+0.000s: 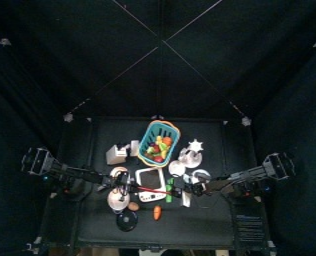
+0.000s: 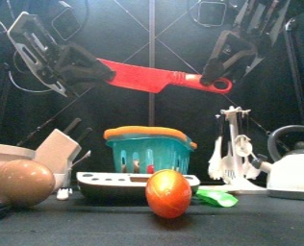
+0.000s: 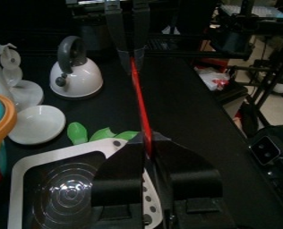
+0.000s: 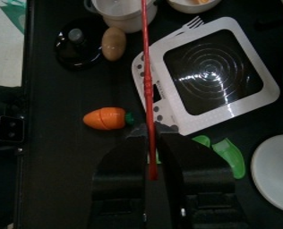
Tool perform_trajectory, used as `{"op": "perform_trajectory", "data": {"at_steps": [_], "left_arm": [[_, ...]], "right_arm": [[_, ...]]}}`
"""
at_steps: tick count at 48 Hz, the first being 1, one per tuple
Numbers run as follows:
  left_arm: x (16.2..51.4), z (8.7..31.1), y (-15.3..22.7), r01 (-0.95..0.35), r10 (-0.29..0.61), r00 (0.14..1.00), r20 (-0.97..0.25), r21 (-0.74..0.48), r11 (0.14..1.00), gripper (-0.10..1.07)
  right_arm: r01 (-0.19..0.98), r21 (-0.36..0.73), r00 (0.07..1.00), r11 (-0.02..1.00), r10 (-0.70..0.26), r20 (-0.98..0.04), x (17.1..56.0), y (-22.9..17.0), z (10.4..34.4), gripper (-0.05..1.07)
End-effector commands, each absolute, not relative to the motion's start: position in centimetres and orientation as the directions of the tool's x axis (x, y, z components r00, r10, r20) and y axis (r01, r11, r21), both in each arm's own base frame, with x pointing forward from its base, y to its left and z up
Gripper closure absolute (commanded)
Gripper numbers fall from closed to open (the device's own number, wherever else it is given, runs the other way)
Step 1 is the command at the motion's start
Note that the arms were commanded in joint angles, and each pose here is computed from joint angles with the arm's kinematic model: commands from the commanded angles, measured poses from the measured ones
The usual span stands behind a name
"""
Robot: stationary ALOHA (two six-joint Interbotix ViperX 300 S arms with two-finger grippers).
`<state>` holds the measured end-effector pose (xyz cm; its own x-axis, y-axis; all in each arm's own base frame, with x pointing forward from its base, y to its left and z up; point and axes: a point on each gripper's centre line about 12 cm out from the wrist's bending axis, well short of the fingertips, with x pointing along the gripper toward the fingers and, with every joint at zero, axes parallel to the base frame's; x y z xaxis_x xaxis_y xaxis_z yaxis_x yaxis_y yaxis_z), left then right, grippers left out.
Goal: Grab knife with other hand
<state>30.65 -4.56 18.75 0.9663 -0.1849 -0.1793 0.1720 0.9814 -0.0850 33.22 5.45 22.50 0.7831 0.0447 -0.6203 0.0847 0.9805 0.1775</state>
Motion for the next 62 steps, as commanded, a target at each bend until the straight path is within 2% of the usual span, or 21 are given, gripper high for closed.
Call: {"op": "perform_trajectory", "data": {"at_steps": [1,12,39,50,62], "left_arm": [[31.2,19.7,-4.7,0.174,-0.185,0.972,-0.143,-0.087,0.981,0.45],[31.2,19.7,-4.6,0.171,-0.182,0.973,-0.144,-0.085,0.982,0.37],[31.7,17.8,-5.1,0.177,-0.193,0.958,-0.21,-0.092,0.98,0.38],[31.7,17.0,-5.0,0.166,-0.185,0.942,-0.28,-0.091,0.982,0.37],[31.9,17.0,-4.9,0.158,-0.178,0.939,-0.295,-0.089,0.983,0.37]], "right_arm": [[0.079,0.182,0.801,0.98,0.047,-0.597,33.5,5.5,23.5,0.59],[0.086,0.192,0.791,0.978,0.051,-0.61,33.4,5.7,23.2,0.59],[0.097,0.182,0.785,0.979,0.038,-0.618,33.6,5.6,23.4,0.6],[0.092,0.176,0.784,0.98,0.037,-0.619,33.8,5.6,23.4,0.61],[0.09,0.171,0.787,0.981,0.035,-0.616,33.9,5.6,23.5,0.61]]}}
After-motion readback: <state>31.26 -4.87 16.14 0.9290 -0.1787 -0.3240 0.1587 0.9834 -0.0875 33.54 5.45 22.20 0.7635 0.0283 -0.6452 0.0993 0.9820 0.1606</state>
